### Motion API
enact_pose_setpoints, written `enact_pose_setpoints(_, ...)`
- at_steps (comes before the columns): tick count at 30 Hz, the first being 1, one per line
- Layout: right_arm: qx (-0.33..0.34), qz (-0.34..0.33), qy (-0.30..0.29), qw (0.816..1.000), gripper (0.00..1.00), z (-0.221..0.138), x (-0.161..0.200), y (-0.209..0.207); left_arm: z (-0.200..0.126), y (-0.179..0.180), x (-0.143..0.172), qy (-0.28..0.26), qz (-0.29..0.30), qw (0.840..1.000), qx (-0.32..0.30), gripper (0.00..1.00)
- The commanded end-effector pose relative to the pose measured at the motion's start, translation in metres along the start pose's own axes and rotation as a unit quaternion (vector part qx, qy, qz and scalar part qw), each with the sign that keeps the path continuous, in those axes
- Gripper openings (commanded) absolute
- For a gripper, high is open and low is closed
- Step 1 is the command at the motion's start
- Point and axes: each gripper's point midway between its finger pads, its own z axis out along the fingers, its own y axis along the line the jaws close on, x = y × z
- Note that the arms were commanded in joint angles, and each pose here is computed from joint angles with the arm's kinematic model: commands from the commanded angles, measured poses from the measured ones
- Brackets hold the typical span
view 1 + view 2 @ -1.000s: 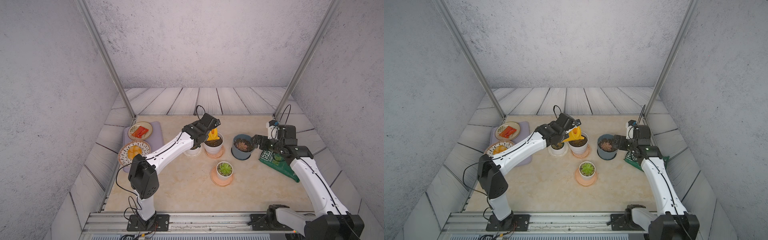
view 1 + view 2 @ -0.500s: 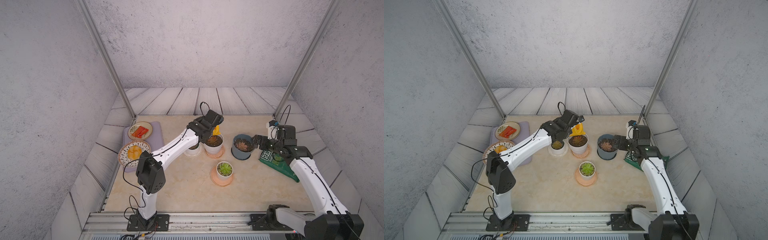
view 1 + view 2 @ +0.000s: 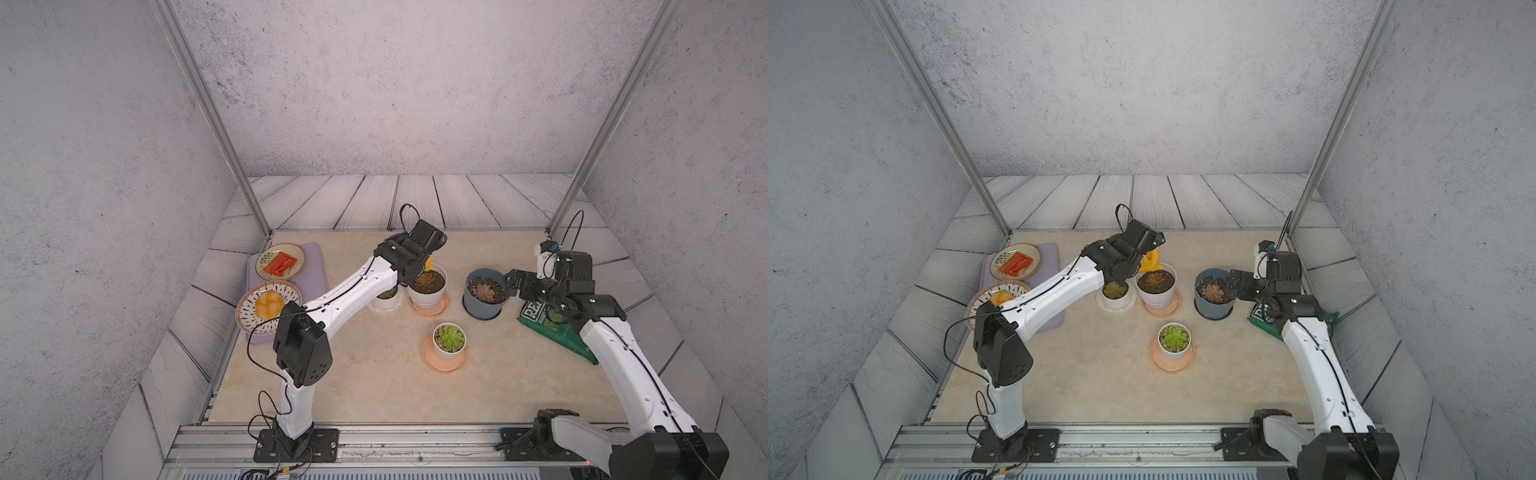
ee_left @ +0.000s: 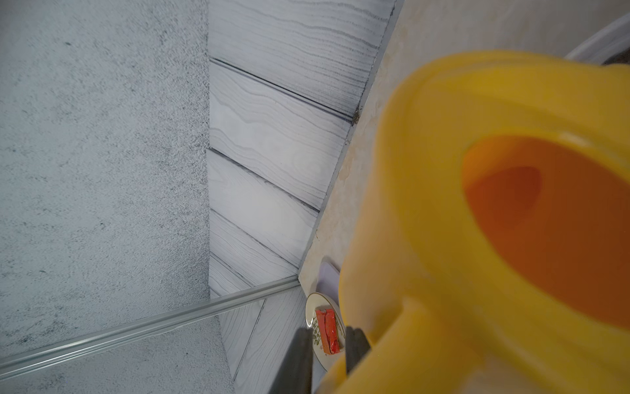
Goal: Water the succulent around the soil edge
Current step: Water the soil of the potted plant with water.
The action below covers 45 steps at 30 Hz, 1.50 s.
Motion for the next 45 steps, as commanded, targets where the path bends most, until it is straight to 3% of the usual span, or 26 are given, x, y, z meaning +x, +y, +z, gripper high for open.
enact_pose_setpoints(1,0.004,-0.009,-0.007,1.000,0.99,-0.003,-0.002,0.000,0.001,0.014,0.009,0.019,-0.016,0.999,-0.020,0.00)
enact_pose_setpoints(22,0.000,-0.010,-0.012,1.000,0.99,-0.006,-0.002,0.002,-0.018,0.026,0.043,0.039,-0.023,0.998,-0.039,0.00)
enact_pose_setpoints(45,-0.002,-0.012,-0.021,1.000,0.99,-0.012,-0.005,0.003,-0.038,0.004,0.060,0.028,0.008,1.000,-0.010,0.00)
